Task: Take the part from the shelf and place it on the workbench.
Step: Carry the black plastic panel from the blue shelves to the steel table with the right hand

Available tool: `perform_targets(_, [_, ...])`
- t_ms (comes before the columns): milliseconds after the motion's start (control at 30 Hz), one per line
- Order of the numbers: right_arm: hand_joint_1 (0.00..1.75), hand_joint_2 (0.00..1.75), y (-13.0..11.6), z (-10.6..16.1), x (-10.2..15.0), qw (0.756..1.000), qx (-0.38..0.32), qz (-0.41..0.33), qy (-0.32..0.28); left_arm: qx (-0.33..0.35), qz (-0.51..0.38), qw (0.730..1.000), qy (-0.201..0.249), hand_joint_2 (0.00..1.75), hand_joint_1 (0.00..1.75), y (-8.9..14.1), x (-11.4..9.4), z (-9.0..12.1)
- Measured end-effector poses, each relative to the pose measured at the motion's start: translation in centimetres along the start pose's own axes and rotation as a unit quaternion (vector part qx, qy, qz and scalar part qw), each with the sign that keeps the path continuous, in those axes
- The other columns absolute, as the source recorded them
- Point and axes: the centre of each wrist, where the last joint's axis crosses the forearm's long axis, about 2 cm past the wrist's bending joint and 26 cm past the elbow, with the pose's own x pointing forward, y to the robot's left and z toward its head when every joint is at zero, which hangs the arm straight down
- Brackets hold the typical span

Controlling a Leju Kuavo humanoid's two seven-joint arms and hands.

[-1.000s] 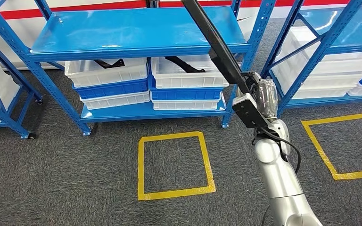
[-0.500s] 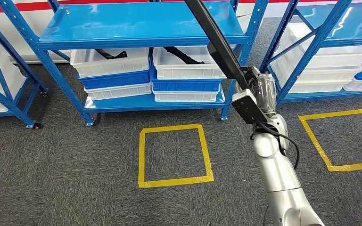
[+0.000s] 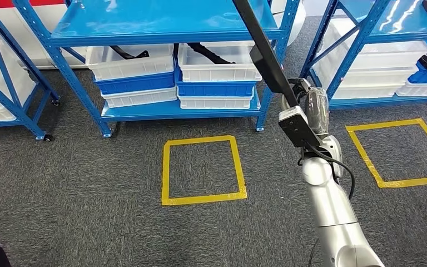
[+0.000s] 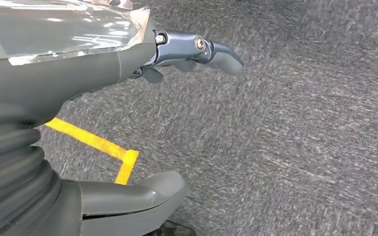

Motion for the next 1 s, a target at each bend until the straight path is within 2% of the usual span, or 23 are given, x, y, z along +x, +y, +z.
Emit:
perform_targets(433, [1.75, 1.75, 0.1, 0.0, 0.2, 1.0, -0.012, 0.003, -0.004, 0.002, 0.004, 1.0, -0.002, 1.75, 0.0, 0.0, 0.2, -0.1])
perform_targets(800, [1.75, 1.75, 0.2, 1.9, 0.1, 1.0, -0.008, 0.016, 0.0, 0.004, 0.014, 1.0, 0.005, 1.75, 0.0, -0.3, -0.1, 0.2])
perform_targets(1000, [1.75, 1.75, 0.2, 1.0, 0.9, 1.0, -0.007, 0.02, -0.014, 0.009, 0.031, 0.999, 0.009, 1.75, 0.0, 0.0, -0.5, 0.2])
